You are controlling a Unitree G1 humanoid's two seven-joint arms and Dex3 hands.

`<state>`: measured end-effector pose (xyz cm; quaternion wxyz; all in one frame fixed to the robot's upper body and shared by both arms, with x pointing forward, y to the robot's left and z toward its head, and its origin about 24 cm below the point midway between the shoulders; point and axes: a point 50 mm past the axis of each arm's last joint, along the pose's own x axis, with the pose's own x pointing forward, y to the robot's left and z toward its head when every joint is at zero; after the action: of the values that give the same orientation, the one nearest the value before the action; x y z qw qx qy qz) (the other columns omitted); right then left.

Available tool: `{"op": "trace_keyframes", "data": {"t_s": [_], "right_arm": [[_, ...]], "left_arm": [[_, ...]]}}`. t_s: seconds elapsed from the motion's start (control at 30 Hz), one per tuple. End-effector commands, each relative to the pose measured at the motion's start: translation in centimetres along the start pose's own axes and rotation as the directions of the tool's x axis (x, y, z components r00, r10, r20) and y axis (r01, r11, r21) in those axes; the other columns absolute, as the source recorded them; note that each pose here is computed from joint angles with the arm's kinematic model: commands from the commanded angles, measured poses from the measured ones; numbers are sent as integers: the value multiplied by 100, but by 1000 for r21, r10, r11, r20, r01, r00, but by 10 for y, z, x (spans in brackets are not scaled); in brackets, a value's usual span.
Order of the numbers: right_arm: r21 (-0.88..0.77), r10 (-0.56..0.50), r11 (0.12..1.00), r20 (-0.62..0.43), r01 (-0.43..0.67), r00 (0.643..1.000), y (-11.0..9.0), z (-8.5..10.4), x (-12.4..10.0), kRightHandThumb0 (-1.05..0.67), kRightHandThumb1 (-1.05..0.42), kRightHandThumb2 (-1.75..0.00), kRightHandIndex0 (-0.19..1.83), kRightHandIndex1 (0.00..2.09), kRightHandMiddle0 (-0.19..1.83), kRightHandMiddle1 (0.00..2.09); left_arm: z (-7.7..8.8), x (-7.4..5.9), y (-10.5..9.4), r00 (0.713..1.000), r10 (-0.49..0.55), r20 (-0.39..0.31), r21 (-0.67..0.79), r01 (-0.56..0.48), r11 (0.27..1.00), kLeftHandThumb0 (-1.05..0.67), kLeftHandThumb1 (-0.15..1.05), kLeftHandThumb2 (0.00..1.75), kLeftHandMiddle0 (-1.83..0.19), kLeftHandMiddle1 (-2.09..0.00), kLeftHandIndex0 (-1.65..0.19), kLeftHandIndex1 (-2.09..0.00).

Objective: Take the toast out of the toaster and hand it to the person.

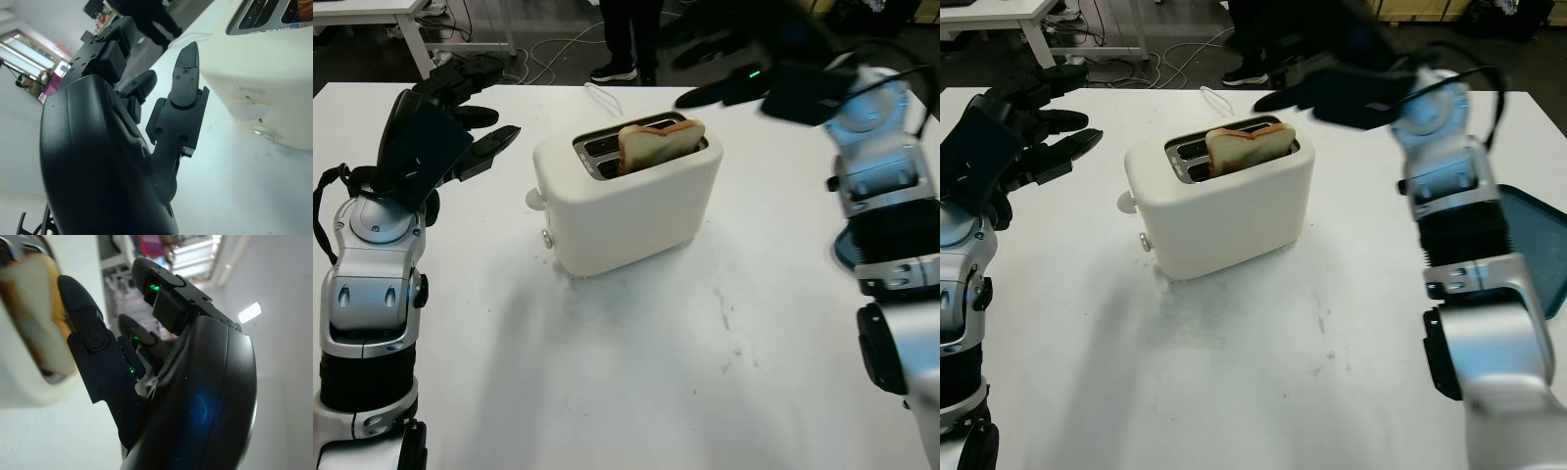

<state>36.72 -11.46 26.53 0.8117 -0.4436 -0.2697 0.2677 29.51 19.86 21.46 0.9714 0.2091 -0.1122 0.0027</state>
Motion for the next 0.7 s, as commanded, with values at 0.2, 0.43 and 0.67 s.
{"op": "trace_keyframes", "data": {"t_s": [0.2,0.43,0.67], "right_arm": [[-65,83,994,-41,-86,996,17,0,18,-47,-62,0,96,15,91,4],[-149,125,979,-91,-137,988,24,-8,23,-42,-63,0,93,22,92,4],[-231,153,957,-108,-175,982,24,-10,22,-37,-64,-1,61,84,94,3]], "left_arm": [[1,-2,1,1000,14,7,13,-14,1000,-23,90,13,-25,-79,-43,-26],[0,-2,2,1000,9,13,26,-10,1000,-24,92,11,-27,-77,-45,-24],[-1,-2,2,1000,13,8,23,-13,1000,-23,92,11,-28,-74,-46,-22]]}}
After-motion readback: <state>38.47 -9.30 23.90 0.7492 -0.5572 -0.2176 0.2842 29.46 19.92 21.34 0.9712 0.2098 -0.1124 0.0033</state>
